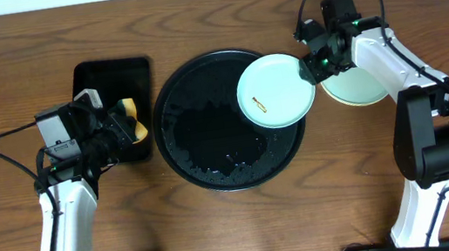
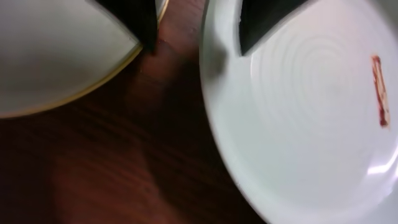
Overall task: Clean dirty plates on tray and stack at the side
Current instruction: 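Reach the right gripper to the last green plate on the round tray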
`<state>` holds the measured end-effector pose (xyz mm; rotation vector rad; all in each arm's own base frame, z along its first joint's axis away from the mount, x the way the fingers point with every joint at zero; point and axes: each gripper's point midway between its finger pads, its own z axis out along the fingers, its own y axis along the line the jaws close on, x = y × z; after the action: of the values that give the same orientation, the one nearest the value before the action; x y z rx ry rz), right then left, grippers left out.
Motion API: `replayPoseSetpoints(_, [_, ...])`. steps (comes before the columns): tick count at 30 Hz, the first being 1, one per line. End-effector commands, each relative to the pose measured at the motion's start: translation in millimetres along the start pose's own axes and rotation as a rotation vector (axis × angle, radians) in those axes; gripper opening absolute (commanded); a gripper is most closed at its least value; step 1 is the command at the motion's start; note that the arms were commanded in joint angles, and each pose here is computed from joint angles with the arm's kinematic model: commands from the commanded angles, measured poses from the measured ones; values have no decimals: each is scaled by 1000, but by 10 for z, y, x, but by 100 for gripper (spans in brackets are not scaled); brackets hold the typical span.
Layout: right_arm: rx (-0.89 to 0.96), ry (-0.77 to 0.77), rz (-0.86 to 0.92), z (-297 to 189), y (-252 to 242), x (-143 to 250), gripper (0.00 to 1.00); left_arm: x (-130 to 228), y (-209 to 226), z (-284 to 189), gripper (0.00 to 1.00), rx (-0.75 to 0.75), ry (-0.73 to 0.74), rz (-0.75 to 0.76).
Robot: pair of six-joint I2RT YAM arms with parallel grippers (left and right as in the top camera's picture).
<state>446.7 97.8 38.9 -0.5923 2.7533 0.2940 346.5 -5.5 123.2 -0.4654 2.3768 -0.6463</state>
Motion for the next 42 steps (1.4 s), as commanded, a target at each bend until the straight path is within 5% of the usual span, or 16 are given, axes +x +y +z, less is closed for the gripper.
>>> replayPoseSetpoints(1, [-19,16,2,50,66,23,9,-126,-43,-45,15,2,-29,36])
replayPoseSetpoints(2, [-23,15,18,48,79,18,2,-126,-43,-45,15,1,-29,36])
replayPoseSetpoints(8, [-21,-5,146,-47,120,-39,1,-123,-42,-45,15,1,-28,52])
replayPoseSetpoints(16, [-38,-6,616,-415,331,-43,1,-114,-30,-45,15,-6,-25,77])
replayPoseSetpoints(25, [236,82,585,-296,635,268,1,-205,171,-45,8,-131,-58,256])
replayPoseSetpoints(31, [233,107,491,-200,1027,343,1,-478,321,86,8,-202,-149,287])
replayPoseSetpoints(42, [273,100,449,-192,1189,367,1,-423,430,330,7,-195,-103,330])
